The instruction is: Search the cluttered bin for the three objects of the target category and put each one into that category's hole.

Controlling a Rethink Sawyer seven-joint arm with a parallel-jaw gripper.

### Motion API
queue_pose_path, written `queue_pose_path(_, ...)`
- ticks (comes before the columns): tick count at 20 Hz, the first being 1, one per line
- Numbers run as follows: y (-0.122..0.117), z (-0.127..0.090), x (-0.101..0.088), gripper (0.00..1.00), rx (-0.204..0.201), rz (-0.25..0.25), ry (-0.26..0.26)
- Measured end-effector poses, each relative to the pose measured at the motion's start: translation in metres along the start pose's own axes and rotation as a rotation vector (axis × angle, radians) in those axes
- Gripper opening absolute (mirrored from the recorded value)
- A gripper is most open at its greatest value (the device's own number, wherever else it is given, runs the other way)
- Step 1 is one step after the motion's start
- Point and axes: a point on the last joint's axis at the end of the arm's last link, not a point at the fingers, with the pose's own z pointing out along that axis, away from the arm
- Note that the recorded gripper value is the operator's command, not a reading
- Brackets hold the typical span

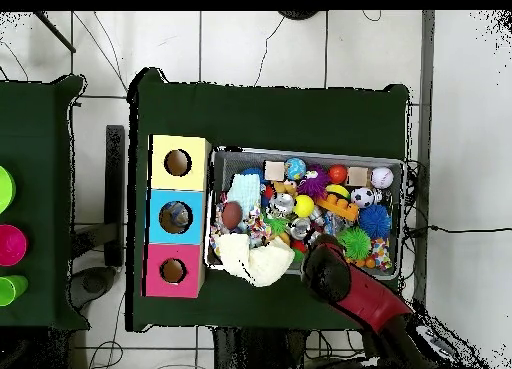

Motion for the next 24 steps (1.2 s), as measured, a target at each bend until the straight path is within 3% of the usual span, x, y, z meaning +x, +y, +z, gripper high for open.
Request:
queue_pose_path(13, 0.021, -0.013, -0.007, 1.00, -0.009, -0.040, -0.036)
queue_pose_path(24, 0.021, -0.019, -0.014, 1.00, -0.009, -0.041, -0.052)
